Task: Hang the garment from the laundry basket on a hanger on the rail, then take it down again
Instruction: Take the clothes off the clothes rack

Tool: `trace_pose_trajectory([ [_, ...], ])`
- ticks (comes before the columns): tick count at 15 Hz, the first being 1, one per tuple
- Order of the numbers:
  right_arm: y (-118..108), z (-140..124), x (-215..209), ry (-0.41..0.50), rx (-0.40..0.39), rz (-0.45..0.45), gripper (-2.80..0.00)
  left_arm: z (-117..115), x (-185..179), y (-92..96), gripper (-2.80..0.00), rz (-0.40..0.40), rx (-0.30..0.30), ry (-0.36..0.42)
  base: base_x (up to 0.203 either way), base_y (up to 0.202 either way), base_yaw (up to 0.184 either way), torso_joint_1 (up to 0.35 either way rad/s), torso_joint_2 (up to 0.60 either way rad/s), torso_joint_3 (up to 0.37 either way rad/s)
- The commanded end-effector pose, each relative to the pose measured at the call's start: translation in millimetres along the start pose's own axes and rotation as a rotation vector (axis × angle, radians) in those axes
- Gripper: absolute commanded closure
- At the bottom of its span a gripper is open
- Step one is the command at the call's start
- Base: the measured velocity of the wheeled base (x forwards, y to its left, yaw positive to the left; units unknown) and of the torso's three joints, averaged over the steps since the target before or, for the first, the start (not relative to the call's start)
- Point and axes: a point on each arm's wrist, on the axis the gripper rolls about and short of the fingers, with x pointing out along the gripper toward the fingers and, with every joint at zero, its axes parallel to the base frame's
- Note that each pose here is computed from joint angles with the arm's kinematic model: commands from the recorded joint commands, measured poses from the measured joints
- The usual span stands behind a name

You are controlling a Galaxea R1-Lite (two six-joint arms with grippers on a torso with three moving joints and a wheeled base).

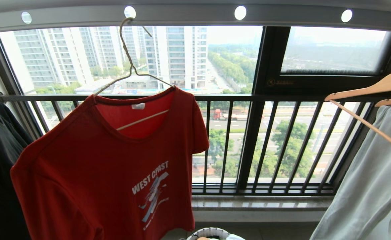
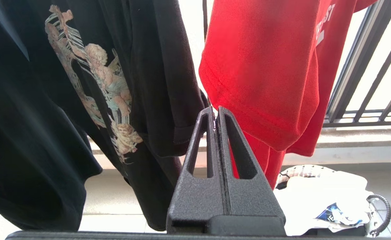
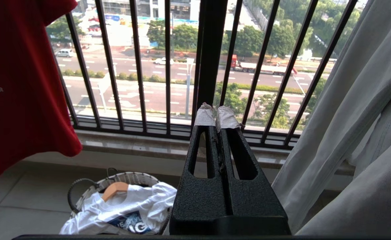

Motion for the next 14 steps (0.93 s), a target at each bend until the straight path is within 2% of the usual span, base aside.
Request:
trace_pose_trajectory([
  [1,0.0,0.2,-0.1,0.000,0.000,0.000,0.00,0.0,0.0,0.0,0.00,0.000,0.000,0.000,0.000,0.000,0.000,0.000,0.00,0.000],
  [8,0.0,0.0,0.2,0.002,0.000,0.001,0.00,0.0,0.0,0.0,0.00,0.001,0.000,0.000,0.000,0.000,0.000,0.000,0.00,0.000],
  [14,0.0,0.2,0.0,0.002,0.001,-0.001,0.00,1.5,-0.4,0.2,0.00,0.008,-0.027,-0.007,0.000,0.000,0.000,0.000,0.00,0.000],
])
